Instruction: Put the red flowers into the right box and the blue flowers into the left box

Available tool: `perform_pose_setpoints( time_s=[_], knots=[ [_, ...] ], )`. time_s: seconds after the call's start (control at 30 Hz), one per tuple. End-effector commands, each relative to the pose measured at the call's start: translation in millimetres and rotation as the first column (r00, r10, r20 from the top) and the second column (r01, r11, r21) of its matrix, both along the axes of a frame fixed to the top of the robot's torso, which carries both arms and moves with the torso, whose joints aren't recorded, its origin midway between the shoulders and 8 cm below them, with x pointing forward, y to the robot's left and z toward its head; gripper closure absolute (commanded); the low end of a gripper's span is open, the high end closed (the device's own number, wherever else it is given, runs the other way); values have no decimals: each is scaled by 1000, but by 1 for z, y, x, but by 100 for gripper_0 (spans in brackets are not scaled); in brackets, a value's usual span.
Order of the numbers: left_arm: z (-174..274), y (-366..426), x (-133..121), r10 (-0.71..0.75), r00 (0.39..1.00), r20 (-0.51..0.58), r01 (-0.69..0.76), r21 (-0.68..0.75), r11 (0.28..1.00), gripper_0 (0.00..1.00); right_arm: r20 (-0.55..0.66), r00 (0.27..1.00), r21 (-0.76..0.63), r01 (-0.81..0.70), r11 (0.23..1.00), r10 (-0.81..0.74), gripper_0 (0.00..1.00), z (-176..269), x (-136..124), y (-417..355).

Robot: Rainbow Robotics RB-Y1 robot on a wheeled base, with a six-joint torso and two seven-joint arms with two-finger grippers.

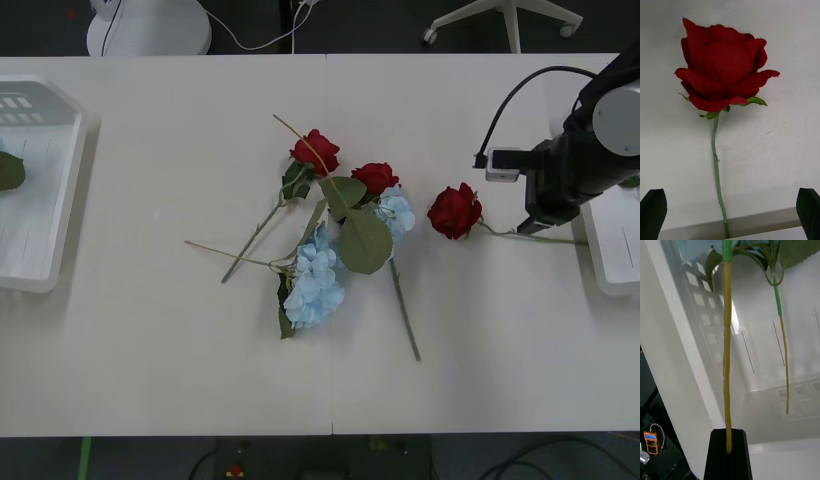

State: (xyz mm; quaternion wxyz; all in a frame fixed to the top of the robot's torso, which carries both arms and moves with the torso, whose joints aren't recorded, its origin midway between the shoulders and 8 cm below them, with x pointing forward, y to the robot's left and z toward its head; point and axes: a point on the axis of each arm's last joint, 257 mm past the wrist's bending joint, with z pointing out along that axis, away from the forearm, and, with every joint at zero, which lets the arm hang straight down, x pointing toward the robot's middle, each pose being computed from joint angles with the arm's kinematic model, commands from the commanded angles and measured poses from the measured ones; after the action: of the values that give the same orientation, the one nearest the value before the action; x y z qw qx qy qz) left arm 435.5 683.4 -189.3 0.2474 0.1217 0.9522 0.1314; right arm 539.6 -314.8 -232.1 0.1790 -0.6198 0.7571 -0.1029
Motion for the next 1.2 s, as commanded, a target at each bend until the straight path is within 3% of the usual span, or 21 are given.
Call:
perform_pose_setpoints(
  time_s=[0.03,0.27,0.3,0.37,0.43,0.53,0.93,1.0,1.03,1.1,1.2],
  knots=[
    [-21,-20,12,91,996,-21,-92,-29,995,100,8,1000,-24,0,1000,0,0,-18,11,1],
    [-28,-29,30,96,995,11,-96,4,995,100,-10,999,-7,33,999,-33,0,-41,16,7],
    [-25,-31,33,91,996,18,-91,4,996,89,-15,999,-3,38,999,-38,0,-45,16,8],
    [-14,-33,40,77,996,41,-78,8,997,47,-18,999,6,45,999,-45,0,-50,17,10],
    [-2,-33,46,66,995,69,-67,12,998,15,-21,998,16,55,998,-55,0,-54,18,12],
    [19,-35,53,59,992,110,-59,-2,998,2,-13,998,32,63,997,-63,0,-60,22,18],
    [100,-70,28,43,988,150,-5,-245,970,0,-17,994,66,109,992,-108,0,-78,28,23],
    [106,-79,26,39,987,156,7,-286,958,0,-17,994,67,111,992,-111,17,-78,28,23],
    [109,-88,28,42,984,171,18,-331,943,0,-17,993,68,114,991,-113,34,-78,28,23],
    [109,-103,34,60,979,192,23,-405,914,0,-18,993,73,117,990,-116,53,-78,28,24],
    [107,-134,48,77,972,223,51,-515,856,0,-24,992,77,124,989,-123,60,-80,27,26]
  ],
)
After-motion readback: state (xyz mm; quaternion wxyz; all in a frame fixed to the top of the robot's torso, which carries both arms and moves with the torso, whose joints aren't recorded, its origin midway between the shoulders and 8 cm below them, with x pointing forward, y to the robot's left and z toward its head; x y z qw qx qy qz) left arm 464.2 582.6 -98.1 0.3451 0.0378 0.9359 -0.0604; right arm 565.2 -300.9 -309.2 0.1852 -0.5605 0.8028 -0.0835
